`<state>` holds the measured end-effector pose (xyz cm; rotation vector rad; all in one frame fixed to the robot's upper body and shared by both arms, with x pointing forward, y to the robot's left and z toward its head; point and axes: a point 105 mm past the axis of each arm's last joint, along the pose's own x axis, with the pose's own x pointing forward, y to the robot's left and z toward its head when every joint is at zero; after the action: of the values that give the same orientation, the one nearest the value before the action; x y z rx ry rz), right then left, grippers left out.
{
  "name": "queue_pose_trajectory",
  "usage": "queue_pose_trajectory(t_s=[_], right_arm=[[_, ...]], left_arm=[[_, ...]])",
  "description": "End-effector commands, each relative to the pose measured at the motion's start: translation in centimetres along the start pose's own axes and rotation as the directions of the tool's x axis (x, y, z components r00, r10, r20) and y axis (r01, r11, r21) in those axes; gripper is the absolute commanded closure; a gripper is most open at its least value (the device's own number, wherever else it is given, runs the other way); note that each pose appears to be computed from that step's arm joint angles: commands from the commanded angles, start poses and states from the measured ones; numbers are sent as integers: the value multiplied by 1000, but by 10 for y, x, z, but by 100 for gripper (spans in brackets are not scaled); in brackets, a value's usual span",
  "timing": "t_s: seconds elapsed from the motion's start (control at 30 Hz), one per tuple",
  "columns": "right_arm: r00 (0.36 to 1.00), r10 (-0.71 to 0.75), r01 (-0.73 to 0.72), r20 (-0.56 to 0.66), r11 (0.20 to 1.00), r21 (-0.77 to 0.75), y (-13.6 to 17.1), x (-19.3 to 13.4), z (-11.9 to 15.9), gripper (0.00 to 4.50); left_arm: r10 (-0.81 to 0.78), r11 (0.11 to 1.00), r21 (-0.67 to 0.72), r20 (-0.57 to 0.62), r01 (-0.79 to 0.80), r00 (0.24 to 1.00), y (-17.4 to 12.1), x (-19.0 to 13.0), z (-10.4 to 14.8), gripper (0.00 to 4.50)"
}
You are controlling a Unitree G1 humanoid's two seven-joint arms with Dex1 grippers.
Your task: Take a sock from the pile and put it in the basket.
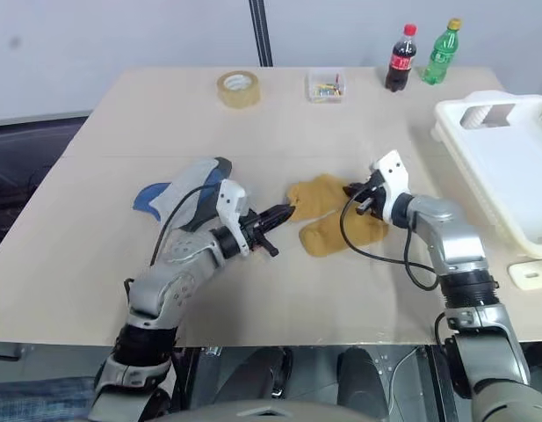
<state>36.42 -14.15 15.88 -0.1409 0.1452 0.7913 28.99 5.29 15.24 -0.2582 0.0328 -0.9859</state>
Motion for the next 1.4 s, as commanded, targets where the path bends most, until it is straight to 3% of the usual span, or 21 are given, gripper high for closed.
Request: queue_pose_trajectory(t_s=[0.03, 0.13, 0.3, 0.63, 0.77, 0.87, 0.97, 1.1, 1.23, 1.4], right_arm=[[999, 29, -28, 23, 999, -23, 9, -25, 19, 445], [999, 20, -19, -32, 1000, 13, 14, -48, 18, 445], [989, -51, 58, -140, 997, 46, 10, -69, -4, 445], [977, -105, 119, -185, 991, 68, 6, -71, -29, 445], [972, -109, 124, -210, 991, 59, 6, -70, -38, 445], [972, -73, 92, -222, 993, 74, 12, -69, -42, 445], [970, -83, 100, -227, 993, 63, 11, -71, -44, 367], [978, -97, 103, -183, 994, 27, 6, -75, -29, 199], [995, -87, 83, -53, 994, -66, 9, -65, -7, 199], [997, 68, -75, -46, 984, -163, 43, -42, -16, 199]], left_arm=[[-144, 990, 2, 77, 145, 987, -36, -8, 22, 450], [-160, 983, -84, 52, 164, 986, -46, -15, 13, 450], [-67, 991, -116, -59, 60, 996, -35, -16, -19, 450], [57, 995, -79, -130, -68, 990, -16, -4, -52, 450], [85, 980, -163, -182, -115, 980, -12, -5, -68, 450], [125, 977, -140, -224, -159, 966, -3, -8, -78, 450], [161, 975, -114, -224, -190, 961, 7, -7, -77, 450], [204, 971, -76, -224, -226, 953, 19, -6, -76, 450], [224, 968, -69, -208, -243, 952, 24, -4, -75, 450], [235, 966, -53, -216, -252, 948, 27, -2, -77, 450]])
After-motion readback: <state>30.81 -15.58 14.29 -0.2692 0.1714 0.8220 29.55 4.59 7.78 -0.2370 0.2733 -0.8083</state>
